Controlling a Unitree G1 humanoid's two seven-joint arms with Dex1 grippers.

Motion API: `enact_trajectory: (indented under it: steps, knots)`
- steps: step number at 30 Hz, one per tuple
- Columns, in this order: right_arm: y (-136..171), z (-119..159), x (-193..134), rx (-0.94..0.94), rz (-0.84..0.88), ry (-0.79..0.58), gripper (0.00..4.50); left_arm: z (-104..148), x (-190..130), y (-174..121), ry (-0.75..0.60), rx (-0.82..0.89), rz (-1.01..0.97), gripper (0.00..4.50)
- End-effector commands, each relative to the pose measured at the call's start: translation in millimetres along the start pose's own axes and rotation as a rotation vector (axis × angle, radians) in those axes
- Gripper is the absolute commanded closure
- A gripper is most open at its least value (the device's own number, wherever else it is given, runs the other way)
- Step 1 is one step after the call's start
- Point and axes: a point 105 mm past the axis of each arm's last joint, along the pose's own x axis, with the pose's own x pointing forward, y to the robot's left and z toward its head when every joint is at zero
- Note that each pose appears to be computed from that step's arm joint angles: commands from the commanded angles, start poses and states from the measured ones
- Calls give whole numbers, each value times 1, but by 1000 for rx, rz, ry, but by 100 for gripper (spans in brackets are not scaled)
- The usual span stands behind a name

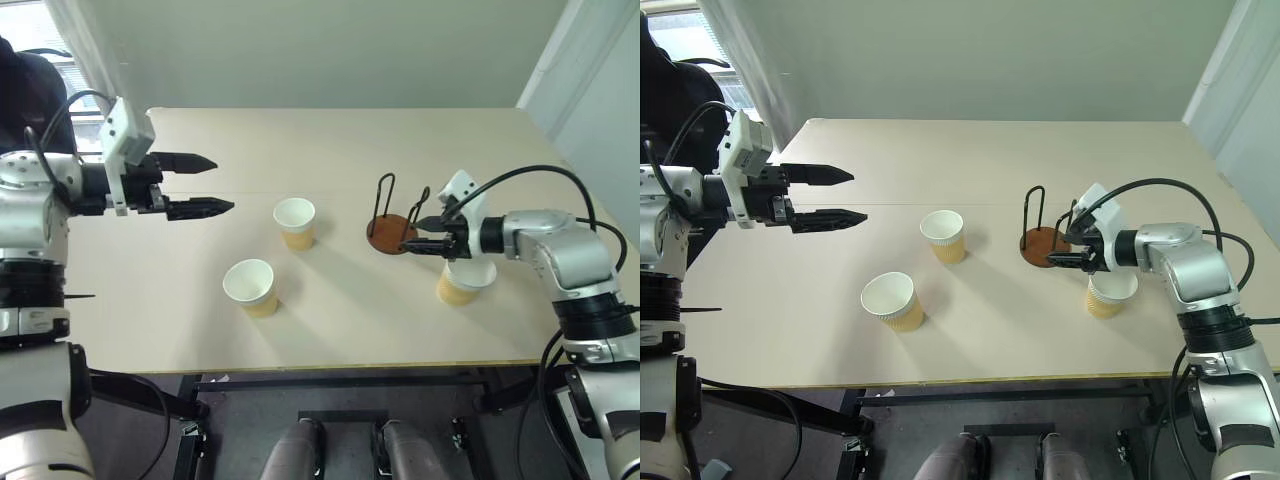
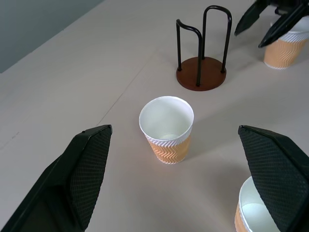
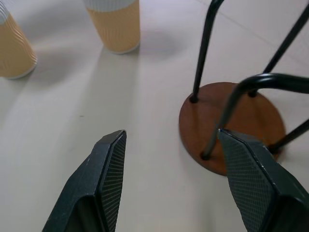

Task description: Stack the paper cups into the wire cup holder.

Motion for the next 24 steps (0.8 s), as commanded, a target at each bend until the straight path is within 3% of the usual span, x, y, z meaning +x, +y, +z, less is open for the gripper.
enact_trajectory:
  steps: [1, 24]
  knots:
    - [1, 13, 2, -51, -39, -26, 146, 12, -8, 1, -32, 37, 27, 2]
    - [-20, 29, 9, -51, -185, -27, 146, 11, -9, 2, -33, 32, 53, 2]
